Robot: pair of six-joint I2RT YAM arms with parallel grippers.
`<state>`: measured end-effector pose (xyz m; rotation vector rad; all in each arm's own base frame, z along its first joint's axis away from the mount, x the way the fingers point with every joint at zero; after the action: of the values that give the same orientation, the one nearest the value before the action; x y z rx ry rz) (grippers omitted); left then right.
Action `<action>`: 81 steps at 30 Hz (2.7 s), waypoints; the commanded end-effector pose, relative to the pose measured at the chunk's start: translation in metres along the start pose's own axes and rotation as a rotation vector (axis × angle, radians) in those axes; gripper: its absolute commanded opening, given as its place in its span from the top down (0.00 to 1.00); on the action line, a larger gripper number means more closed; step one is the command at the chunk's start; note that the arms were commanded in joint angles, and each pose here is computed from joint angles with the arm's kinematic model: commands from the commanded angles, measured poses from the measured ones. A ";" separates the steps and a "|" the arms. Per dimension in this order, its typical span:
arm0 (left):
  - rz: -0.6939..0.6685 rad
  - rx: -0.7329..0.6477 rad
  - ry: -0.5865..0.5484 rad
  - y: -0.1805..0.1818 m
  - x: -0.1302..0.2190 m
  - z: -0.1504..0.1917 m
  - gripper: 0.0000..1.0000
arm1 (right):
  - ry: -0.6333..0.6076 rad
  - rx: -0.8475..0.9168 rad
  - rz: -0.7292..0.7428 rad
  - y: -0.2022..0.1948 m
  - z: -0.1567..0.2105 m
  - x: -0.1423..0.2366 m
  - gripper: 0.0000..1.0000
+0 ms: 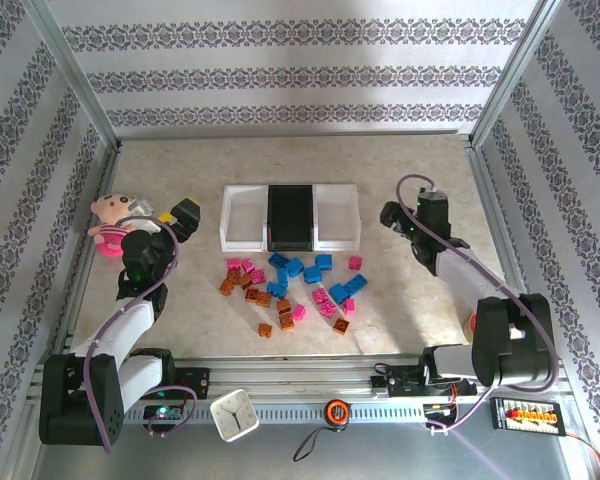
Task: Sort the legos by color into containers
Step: Move the container to the center of the table.
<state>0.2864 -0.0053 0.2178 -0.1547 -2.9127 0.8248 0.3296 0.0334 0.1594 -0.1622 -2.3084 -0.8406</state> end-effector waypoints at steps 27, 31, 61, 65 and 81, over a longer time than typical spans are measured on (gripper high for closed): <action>0.238 0.160 0.109 -0.033 0.042 0.006 0.01 | 0.175 0.148 -0.203 0.079 0.059 -0.040 0.31; 0.244 0.163 0.127 -0.033 0.042 0.008 0.01 | 0.131 0.135 -0.286 0.090 0.058 -0.033 0.24; 0.301 0.175 0.192 -0.039 0.047 0.014 0.01 | 0.256 0.284 0.031 0.075 0.040 -0.074 0.88; 0.304 0.178 0.196 -0.040 0.049 0.014 0.01 | 0.239 0.309 0.082 0.074 0.033 -0.072 0.88; 0.308 0.189 0.217 -0.041 0.054 0.018 0.01 | 0.152 0.264 0.038 0.081 0.020 -0.033 0.27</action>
<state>0.2316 -0.0419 0.2296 -0.6319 -2.6542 1.0243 0.3822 0.1149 0.1357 -0.0369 -2.1553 -0.4409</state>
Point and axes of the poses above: each hand's point on the last joint's axis, 136 mm out from that joint toward the fingers, its own x axis back along the fingers, its own y axis along the line the jaws close on, z = x × y, the point moved 7 cm from there along x, back along the fingers, and after that the axes turned 13 degrees about -x, right-handed, at the moved point
